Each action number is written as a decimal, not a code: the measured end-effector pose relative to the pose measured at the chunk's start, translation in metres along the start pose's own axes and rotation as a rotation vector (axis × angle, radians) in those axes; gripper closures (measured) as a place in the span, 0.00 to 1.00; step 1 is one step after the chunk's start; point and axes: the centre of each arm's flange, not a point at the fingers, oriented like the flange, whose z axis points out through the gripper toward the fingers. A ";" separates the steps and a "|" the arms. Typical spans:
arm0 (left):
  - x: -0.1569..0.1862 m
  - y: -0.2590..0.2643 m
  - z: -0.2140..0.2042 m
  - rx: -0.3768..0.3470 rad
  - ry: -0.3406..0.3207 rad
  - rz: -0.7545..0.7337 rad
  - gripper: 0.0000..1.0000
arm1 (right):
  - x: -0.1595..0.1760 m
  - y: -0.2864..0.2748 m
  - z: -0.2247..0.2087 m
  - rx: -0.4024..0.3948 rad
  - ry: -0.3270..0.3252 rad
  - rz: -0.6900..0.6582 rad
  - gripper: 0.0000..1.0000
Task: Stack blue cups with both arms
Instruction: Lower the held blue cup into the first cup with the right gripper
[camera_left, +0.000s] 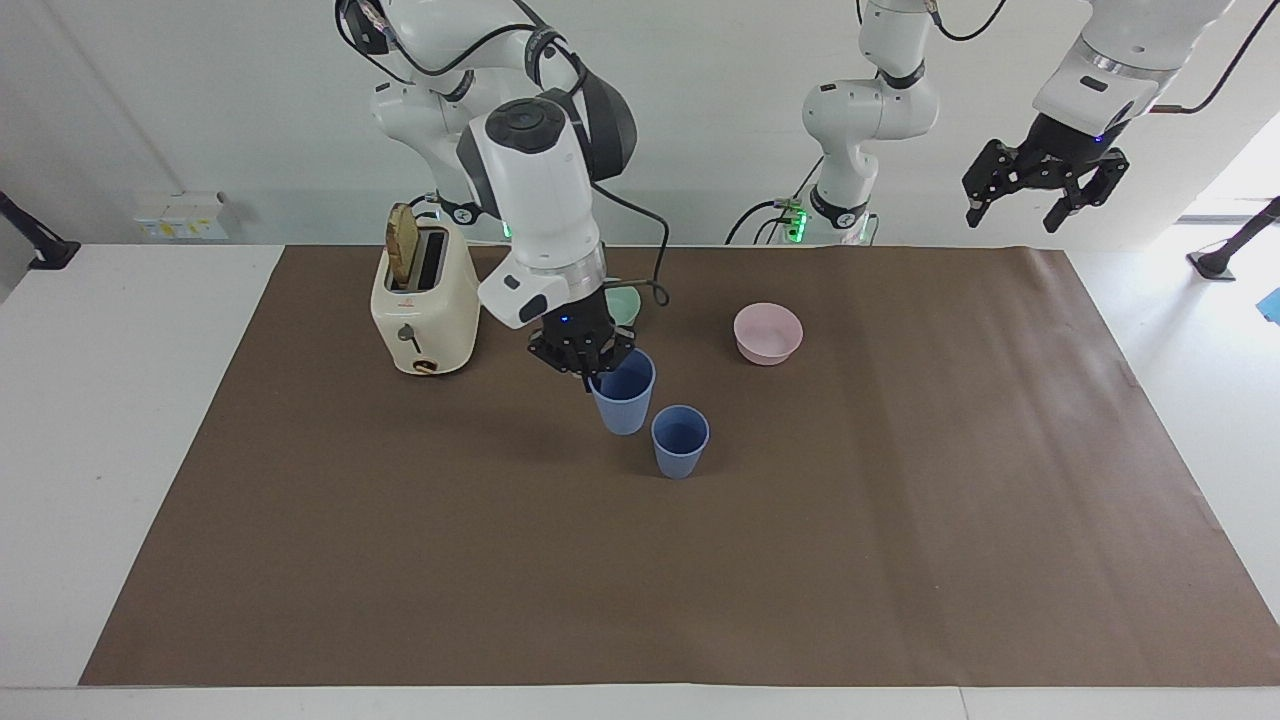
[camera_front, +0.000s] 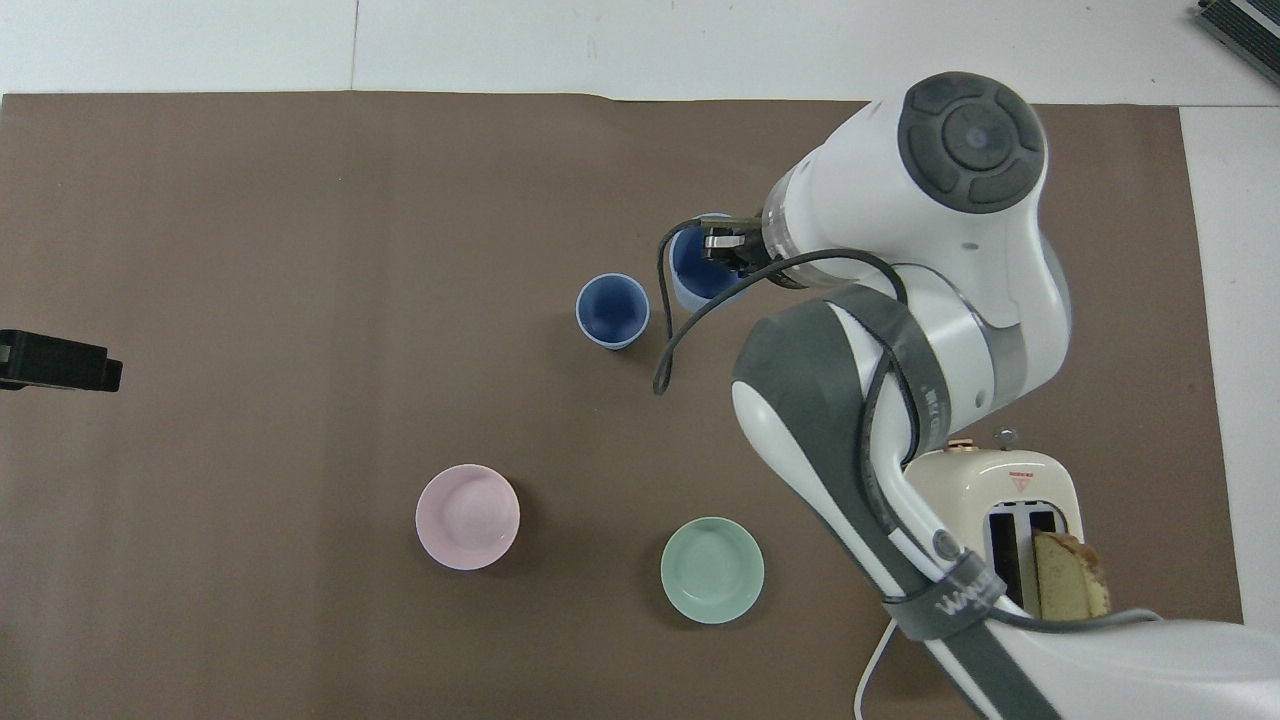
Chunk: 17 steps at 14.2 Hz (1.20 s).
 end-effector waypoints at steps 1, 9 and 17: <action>0.000 0.000 0.000 0.000 0.000 0.000 0.00 | -0.006 -0.011 -0.001 0.004 0.001 -0.010 0.96; 0.000 0.000 0.000 0.000 0.000 0.000 0.00 | -0.007 -0.036 0.019 0.047 0.042 -0.038 0.96; 0.000 0.000 0.000 0.000 0.000 0.000 0.00 | -0.005 -0.035 0.049 0.038 0.016 -0.034 0.96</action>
